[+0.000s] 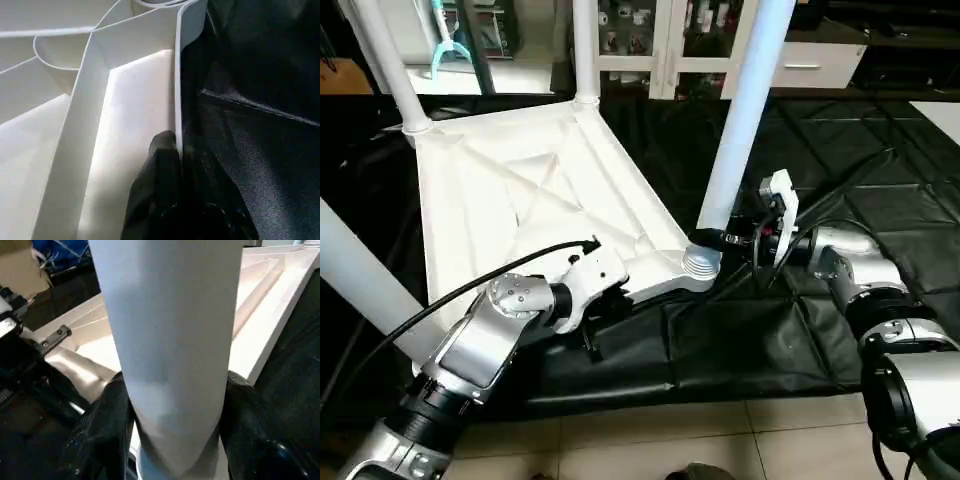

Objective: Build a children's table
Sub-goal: Insert table leg to table base

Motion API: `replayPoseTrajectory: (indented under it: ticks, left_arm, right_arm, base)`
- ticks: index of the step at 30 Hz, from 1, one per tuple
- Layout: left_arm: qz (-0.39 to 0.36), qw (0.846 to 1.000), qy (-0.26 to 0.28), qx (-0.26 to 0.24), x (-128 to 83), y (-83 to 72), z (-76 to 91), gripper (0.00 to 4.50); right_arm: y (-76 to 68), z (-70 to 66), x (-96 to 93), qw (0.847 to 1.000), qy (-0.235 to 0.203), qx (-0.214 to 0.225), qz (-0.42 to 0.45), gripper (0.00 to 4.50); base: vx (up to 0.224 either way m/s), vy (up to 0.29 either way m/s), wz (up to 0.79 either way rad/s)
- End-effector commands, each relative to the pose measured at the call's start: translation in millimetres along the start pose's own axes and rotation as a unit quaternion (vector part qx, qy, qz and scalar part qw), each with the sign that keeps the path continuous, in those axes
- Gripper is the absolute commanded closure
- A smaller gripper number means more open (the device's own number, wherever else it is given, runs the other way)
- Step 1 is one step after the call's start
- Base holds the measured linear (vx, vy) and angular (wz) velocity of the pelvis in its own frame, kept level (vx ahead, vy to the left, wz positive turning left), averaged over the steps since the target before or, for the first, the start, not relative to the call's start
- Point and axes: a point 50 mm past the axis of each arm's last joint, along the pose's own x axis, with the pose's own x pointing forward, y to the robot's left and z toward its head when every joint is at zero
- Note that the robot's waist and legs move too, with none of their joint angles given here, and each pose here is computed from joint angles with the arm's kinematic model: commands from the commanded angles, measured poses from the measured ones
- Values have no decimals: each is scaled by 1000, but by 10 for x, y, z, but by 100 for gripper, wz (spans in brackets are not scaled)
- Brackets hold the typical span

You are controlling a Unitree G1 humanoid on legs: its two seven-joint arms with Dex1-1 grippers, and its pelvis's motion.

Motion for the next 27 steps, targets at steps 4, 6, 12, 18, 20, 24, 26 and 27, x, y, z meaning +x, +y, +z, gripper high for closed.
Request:
replayPoseTrajectory:
  ticks: [4,6,12,18,20,24,26,27]
  left_arm:
    - [-42,999,17,-10,92,-189,-115,450]
    - [-41,999,17,-10,90,-189,-118,450]
    - [-39,999,18,-11,88,-194,-126,450]
    - [-36,999,18,-11,76,-178,-128,450]
    - [-35,999,19,-11,73,-170,-128,450]
    - [-35,999,19,-12,77,-167,-129,450]
    - [-35,999,18,-12,81,-168,-128,450]
    - [-35,999,18,-12,81,-168,-127,450]
  right_arm:
    - [-140,12,-133,987,-71,107,-93,255]
    - [-153,15,-145,984,-81,121,-102,261]
    - [-172,-51,-200,980,-83,129,-125,263]
    - [-43,-63,-134,998,-34,3,-57,263]
    - [3,-86,-110,998,-11,-39,-37,263]
    - [68,-182,-85,996,36,-83,-5,263]
    - [124,-252,-60,994,46,-101,12,263]
    - [131,-259,-58,994,46,-102,14,263]
  base:
    - [0,0,0]
    - [0,0,0]
    - [0,0,0]
    - [0,0,0]
    - [0,0,0]
    - [0,0,0]
    - [0,0,0]
    - [0,0,0]
